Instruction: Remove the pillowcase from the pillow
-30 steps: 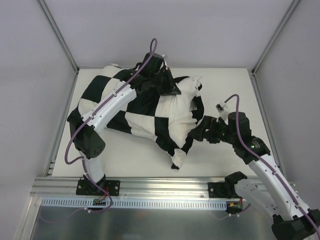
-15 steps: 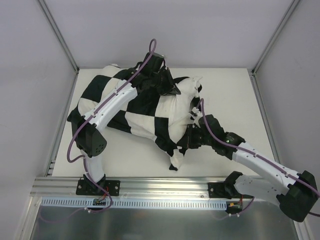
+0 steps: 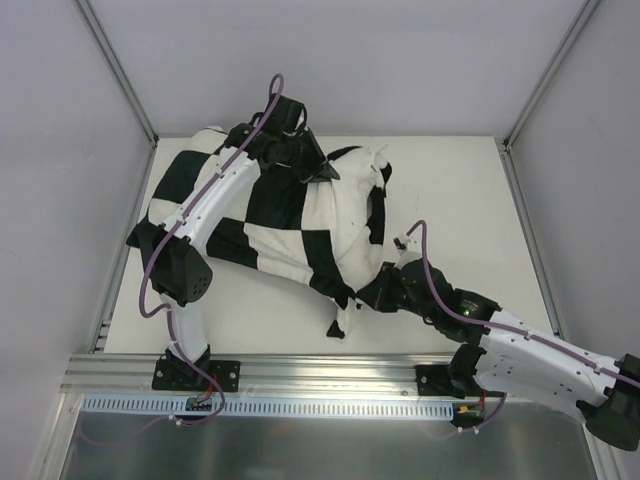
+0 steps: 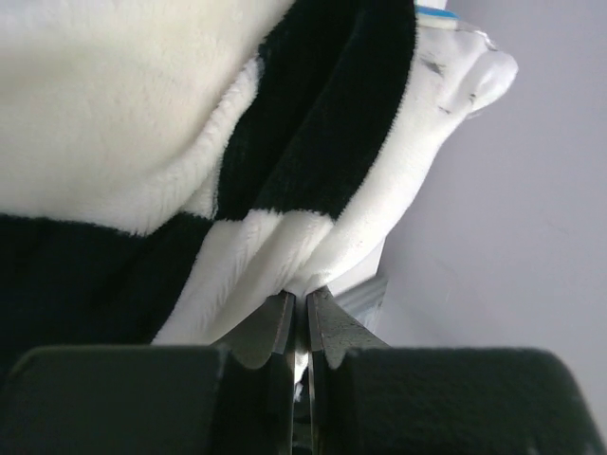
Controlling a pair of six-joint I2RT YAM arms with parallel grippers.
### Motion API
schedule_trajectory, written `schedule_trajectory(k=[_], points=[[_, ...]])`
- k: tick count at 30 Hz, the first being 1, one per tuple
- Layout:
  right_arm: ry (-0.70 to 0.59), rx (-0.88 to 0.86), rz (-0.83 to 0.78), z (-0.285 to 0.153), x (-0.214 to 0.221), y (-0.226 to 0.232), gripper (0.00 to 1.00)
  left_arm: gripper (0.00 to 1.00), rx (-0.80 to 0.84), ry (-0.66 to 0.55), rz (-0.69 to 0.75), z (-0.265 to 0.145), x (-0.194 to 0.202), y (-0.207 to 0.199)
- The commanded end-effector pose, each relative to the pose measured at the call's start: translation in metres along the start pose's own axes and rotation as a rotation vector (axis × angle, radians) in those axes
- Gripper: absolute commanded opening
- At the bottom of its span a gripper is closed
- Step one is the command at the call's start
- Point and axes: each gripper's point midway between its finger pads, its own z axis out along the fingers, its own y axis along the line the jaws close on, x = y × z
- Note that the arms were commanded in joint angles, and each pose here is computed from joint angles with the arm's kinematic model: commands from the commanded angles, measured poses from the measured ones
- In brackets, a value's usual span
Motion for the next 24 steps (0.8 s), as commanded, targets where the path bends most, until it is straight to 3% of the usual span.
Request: schedule_trajectory(k=[1,5,9,13,18,24], points=[[0.217,0.193,-0.027,-0.024,0.061,-0.057,0.01,0.00,0.165,-0.377,-0.019,-0.057,-0.111,-0.035],[0.224,0.218,-0.031,-0.026,0.061,-0.061,0.01,0.00,0.167,-0.405,-0.059,-0.067,-0.125,-0.029],[0.342,0.287,-0.028,-0.026,0.099,-0.086,0.01,0.00,0.207,-0.447,-0.076,-0.088,-0.148,-0.027],[0.378,0.326,-0.004,-0.030,0.123,-0.108,0.01,0.00,0.234,-0.511,-0.043,-0.116,-0.166,-0.031],[0.380,0.347,-0.012,-0.031,0.124,-0.114,0.01,0.00,0.237,-0.553,-0.078,-0.142,-0.180,-0.018],[0.343,0.309,-0.034,-0.010,0.111,-0.094,0.01,0.00,0.260,-0.497,-0.094,-0.145,-0.163,-0.016]])
